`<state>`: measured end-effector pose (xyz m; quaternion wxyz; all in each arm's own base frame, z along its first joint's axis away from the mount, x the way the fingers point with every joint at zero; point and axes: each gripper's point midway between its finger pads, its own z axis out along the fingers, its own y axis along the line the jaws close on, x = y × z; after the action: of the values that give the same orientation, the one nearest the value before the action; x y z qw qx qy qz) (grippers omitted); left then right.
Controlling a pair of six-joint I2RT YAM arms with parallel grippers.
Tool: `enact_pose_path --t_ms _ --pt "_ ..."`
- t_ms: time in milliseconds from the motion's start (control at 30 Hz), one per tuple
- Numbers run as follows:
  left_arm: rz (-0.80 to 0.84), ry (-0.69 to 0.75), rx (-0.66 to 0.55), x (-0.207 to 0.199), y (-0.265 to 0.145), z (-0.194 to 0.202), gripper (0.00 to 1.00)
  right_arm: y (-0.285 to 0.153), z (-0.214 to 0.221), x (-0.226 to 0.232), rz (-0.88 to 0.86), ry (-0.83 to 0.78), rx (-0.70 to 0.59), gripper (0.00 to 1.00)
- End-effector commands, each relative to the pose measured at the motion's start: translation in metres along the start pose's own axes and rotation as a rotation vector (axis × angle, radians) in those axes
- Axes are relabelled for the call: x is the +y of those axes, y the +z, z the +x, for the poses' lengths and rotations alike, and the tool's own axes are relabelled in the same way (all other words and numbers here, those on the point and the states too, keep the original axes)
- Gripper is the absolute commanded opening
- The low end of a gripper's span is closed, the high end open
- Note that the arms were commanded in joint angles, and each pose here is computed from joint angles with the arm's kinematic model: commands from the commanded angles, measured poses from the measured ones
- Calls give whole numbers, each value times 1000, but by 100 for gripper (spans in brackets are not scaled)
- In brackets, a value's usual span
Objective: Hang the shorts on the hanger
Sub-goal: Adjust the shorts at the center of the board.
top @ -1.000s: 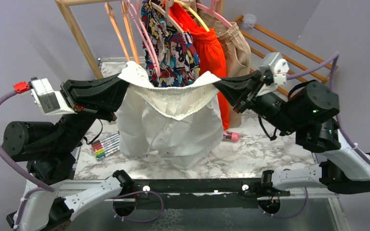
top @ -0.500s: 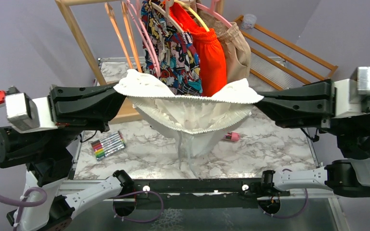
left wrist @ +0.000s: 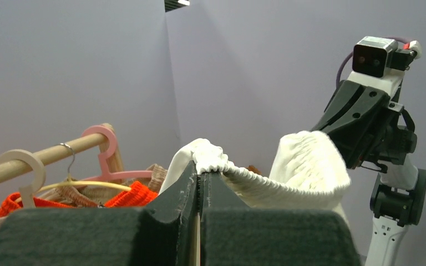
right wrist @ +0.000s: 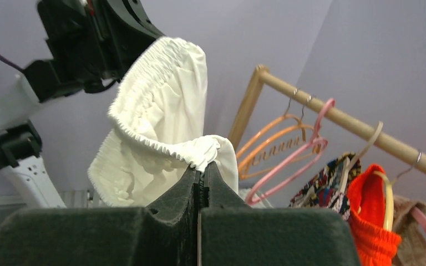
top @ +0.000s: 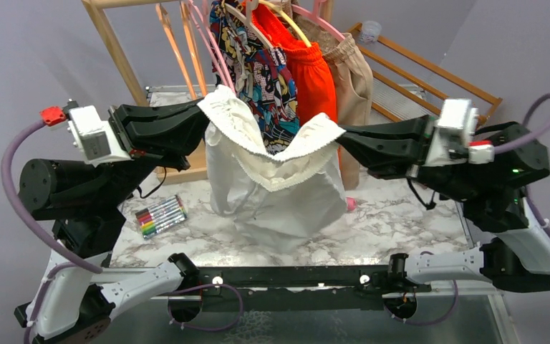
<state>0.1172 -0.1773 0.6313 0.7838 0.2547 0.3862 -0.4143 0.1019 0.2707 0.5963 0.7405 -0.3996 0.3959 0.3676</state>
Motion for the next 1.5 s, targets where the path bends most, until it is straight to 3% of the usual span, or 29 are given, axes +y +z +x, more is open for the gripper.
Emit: enact_pose_path --t_ms 0,167,300,467,533,633,733,833,1000,1167,1233,1300,1467 --pt "36 48 -132 -11 -13 -52 0 -34 -75 9 -128 -8 -219 1" --pt "29 29 -123 -14 -28 -45 0 -43 -66 9 -108 12 -208 1" --pt "-49 10 -73 -3 -41 -28 0 -40 -25 -6 21 37 -100 1" --pt "-292 -75 117 36 -61 50 0 -38 86 -39 363 67 191 1" --pt "-391 -108 232 51 -72 99 0 -42 128 -41 448 66 284 1" --pt "-470 -121 348 62 -81 138 0 -43 166 -34 482 72 377 1" --pt "-443 -109 344 59 -78 129 0 -41 160 -27 423 80 373 1" --pt "-351 -65 280 46 -73 95 0 -40 121 -14 280 95 258 1" --pt "74 -21 98 -31 -78 21 0 -62 32 41 -141 117 -11 1" --pt "312 11 -64 -78 -93 -45 0 -83 -33 65 -361 150 -148 1" --pt "324 12 -76 -80 -92 -52 0 -78 -36 61 -340 160 -160 1" --pt "272 6 -35 -69 -85 -35 0 -58 -9 50 -246 153 -81 1" --pt "12 -58 164 -17 -67 61 0 -19 96 -1 175 131 201 1"
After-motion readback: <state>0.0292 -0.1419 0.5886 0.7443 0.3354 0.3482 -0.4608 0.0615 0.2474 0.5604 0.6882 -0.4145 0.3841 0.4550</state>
